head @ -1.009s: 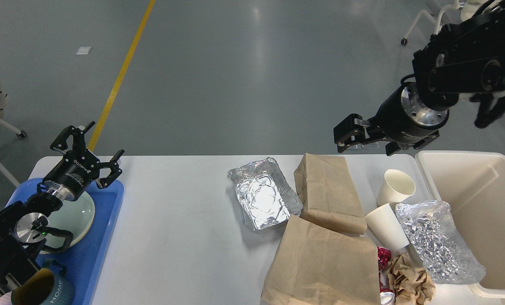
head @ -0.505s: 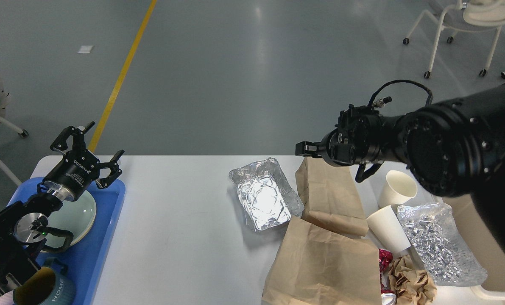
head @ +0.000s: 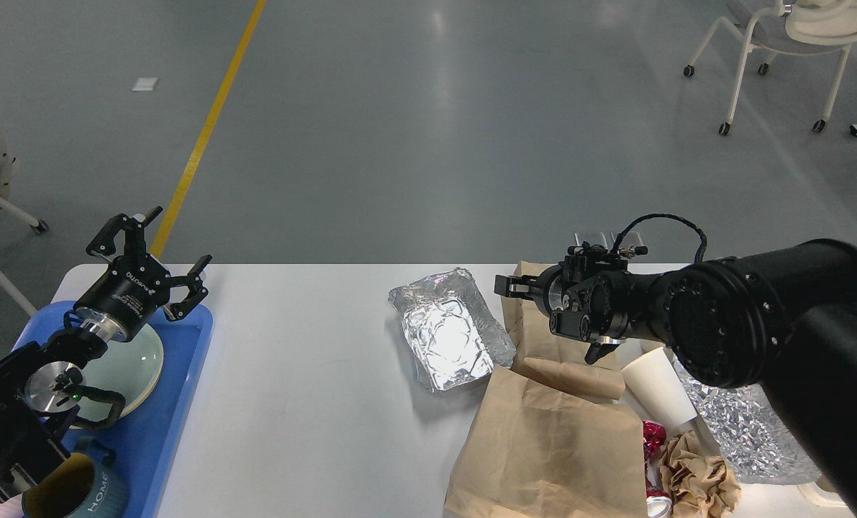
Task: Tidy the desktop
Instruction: 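Lower the right gripper onto the brown paper bag top and grasp it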
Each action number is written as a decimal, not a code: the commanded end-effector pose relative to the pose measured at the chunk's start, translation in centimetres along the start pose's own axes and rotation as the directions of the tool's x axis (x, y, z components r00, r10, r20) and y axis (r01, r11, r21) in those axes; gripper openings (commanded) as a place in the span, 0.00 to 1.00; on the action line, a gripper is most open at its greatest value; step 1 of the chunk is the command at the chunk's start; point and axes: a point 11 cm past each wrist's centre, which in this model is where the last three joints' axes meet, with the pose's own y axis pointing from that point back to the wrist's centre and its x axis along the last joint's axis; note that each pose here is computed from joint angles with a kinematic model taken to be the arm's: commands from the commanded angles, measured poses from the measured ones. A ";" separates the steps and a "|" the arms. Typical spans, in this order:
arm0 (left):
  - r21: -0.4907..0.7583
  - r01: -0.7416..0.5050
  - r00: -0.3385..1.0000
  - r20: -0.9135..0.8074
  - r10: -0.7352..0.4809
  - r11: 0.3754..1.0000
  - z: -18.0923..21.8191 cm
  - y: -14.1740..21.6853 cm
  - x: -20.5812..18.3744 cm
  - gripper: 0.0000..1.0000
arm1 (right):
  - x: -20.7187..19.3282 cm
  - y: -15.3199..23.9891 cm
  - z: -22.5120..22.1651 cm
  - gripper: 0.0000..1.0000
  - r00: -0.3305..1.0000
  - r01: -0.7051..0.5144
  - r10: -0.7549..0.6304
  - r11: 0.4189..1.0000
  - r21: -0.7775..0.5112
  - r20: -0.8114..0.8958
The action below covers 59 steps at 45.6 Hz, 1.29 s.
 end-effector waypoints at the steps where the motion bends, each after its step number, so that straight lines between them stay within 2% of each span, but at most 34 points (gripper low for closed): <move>1: -0.001 0.000 1.000 0.000 0.000 1.000 0.0 0.0 0.0 1.00 | -0.5 -0.1 0.0 1.00 1.000 -0.006 0.006 1.000 0.008 -0.025; 29: -0.001 0.000 1.000 0.000 0.000 1.000 0.0 0.0 0.0 1.00 | -3.6 -0.2 -0.2 0.98 0.996 0.012 -0.009 0.999 0.030 -0.086; 45: -0.001 0.000 1.000 0.000 0.000 1.000 0.0 0.0 0.0 1.00 | -5.3 -0.5 1.8 0.83 0.996 0.047 -0.047 0.999 0.003 -0.077; 48: -0.002 -0.001 1.000 0.001 0.001 1.000 0.1 0.0 0.0 1.00 | -6.0 -0.8 2.0 0.77 0.995 0.055 -0.054 0.999 0.001 -0.083; 50: -0.001 0.000 1.000 0.000 0.000 1.000 0.0 0.0 0.0 1.00 | -6.3 -0.9 2.1 0.70 0.995 0.059 -0.058 0.998 -0.001 -0.083; 53: -0.001 0.000 1.000 0.000 0.000 1.000 0.0 0.0 0.0 1.00 | -6.6 -1.0 2.5 0.45 0.994 0.064 -0.065 0.998 -0.007 -0.083; 58: -0.001 0.000 1.000 0.000 0.000 1.000 0.0 0.0 0.0 1.00 | -7.4 -1.2 3.1 0.23 0.993 0.081 -0.082 0.997 -0.014 -0.087; 59: -0.001 0.000 1.000 0.000 0.000 1.000 0.0 0.0 0.0 1.00 | -7.3 -1.2 3.3 0.08 0.993 0.081 -0.083 0.997 -0.018 -0.084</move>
